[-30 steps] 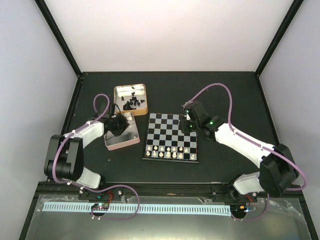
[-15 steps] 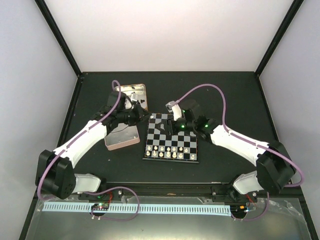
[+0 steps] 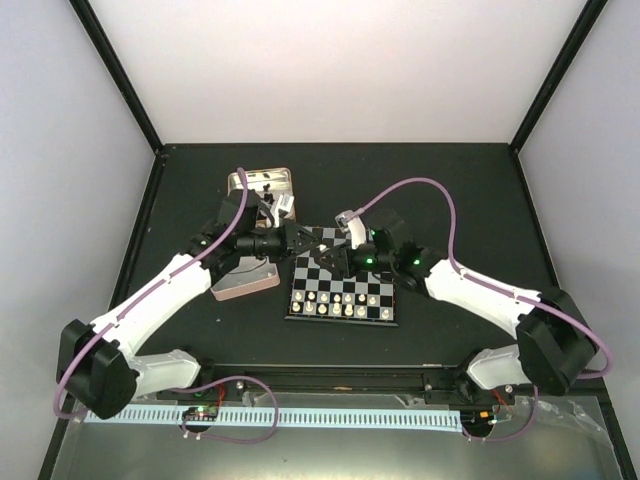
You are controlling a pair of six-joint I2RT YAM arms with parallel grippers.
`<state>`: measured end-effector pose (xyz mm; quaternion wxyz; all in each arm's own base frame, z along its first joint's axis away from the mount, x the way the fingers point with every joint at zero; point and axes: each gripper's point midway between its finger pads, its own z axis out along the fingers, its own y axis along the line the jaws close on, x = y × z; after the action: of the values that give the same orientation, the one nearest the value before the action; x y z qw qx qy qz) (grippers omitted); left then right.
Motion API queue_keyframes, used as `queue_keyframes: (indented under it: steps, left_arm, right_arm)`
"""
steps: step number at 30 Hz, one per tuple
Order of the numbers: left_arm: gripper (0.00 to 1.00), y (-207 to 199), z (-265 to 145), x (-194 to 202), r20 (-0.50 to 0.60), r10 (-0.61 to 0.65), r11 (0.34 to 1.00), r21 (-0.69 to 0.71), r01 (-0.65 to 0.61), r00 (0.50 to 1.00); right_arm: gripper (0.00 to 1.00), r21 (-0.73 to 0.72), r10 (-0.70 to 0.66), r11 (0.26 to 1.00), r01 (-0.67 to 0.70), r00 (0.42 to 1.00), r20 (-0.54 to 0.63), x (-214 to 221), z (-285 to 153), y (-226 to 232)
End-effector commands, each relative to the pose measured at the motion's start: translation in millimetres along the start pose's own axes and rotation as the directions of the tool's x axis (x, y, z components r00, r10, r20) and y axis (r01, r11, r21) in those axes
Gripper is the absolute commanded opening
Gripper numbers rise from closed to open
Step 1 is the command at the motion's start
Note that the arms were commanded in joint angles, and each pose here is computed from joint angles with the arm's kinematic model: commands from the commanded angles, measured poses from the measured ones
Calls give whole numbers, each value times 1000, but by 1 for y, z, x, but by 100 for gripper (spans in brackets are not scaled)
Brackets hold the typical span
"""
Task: Set up the chess pieces on the board
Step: Place the chess piece on the chessboard.
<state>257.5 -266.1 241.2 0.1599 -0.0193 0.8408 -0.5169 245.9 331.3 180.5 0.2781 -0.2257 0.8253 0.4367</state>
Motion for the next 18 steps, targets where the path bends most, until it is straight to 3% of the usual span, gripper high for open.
queue_keyframes:
  steps: [1,9,18]
  left_arm:
    - [3,-5,-3,8,-3,-3,1000,11,3,1000]
    - [3,5,-7,11,23,-13,1000,-24,14,1000]
    - [3,4,-8,16,5,-18,1000,-3,18,1000]
  right_arm:
    - [44,-78,-51,995,56,997,60,-13,-13,24]
    - [49,-136,-106,984,117,991,84,-12,-23,38]
    - [32,-172,-106,977,125,988,111,-21,-27,49]
